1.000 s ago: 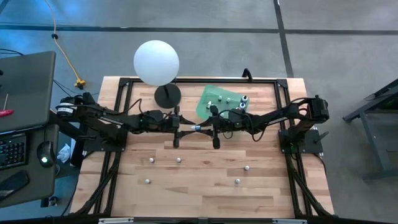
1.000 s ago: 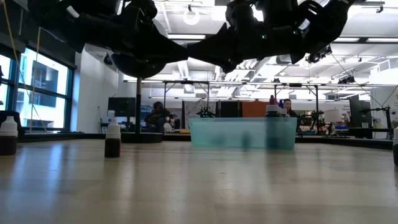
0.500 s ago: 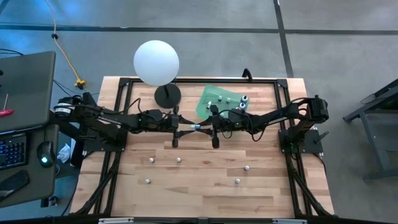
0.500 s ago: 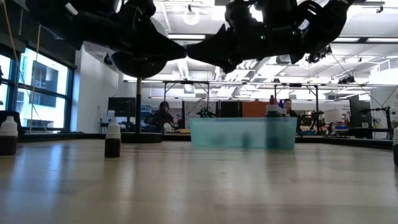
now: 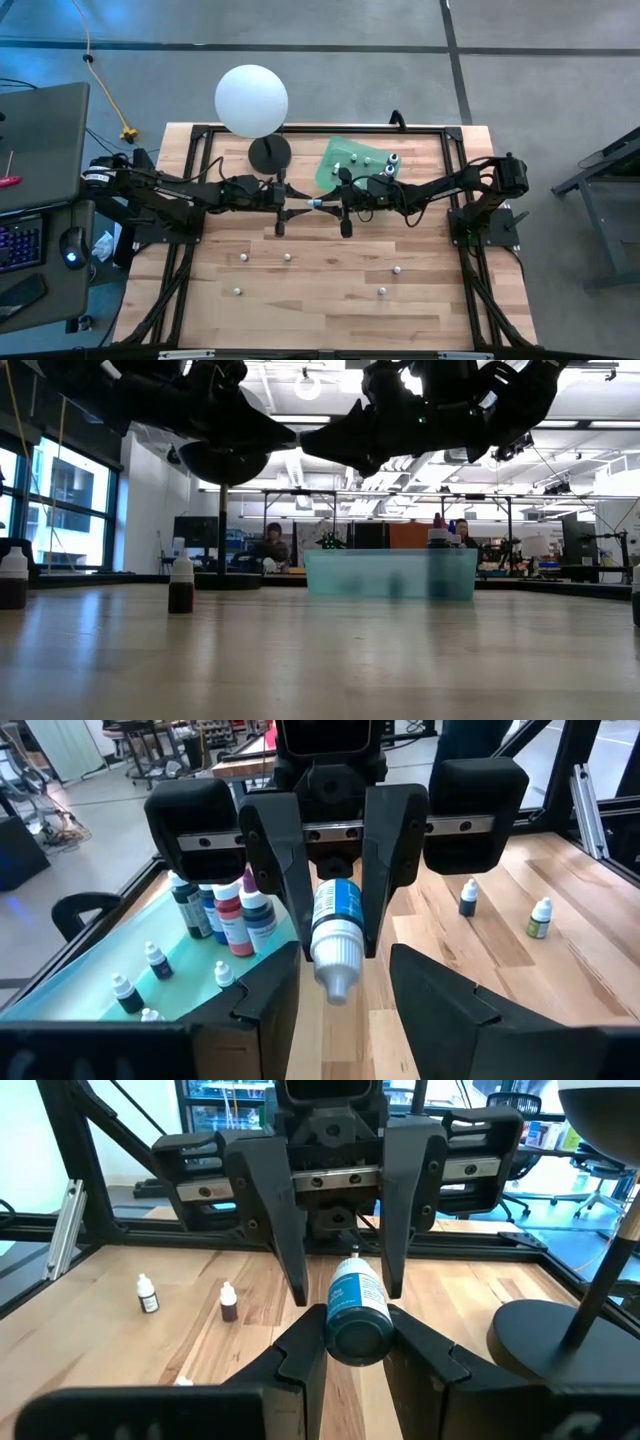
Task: Pick & Place food coloring
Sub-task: Put the small blue food coloring bottle into the green bin
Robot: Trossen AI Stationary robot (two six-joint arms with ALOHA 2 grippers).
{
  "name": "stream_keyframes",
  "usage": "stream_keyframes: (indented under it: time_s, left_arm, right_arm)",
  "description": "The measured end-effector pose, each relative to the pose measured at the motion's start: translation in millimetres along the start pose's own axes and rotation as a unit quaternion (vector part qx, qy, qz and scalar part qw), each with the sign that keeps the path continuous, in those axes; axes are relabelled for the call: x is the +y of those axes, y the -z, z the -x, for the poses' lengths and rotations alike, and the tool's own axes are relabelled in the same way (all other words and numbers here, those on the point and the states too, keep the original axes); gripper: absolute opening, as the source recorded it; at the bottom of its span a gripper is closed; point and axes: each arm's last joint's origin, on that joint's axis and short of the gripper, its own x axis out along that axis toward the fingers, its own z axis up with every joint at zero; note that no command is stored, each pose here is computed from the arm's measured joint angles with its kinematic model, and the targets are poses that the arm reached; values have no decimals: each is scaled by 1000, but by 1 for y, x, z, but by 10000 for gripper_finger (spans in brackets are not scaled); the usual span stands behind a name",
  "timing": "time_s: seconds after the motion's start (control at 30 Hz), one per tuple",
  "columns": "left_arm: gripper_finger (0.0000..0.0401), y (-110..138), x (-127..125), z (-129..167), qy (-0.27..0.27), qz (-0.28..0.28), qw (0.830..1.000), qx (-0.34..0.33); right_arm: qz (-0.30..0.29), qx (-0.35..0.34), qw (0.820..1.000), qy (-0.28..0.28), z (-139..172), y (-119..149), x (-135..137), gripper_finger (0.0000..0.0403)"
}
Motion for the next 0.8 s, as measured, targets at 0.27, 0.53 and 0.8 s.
stream_keyframes:
  time_s: [0.27, 0.53, 0.8]
  left_arm:
    - [91, 0, 0, 0, 0, 0, 1000, 0]
    - [43, 1, 0, 0, 0, 0, 1000, 1]
    - [43, -1, 0, 0, -1, 14, 1000, -7]
  right_arm:
    - [0, 0, 1000, -1, 0, 0, 0, 83]
    - [8, 2, 1000, -1, 0, 1, 0, 83]
    - [21, 17, 1000, -1, 0, 4, 0, 118]
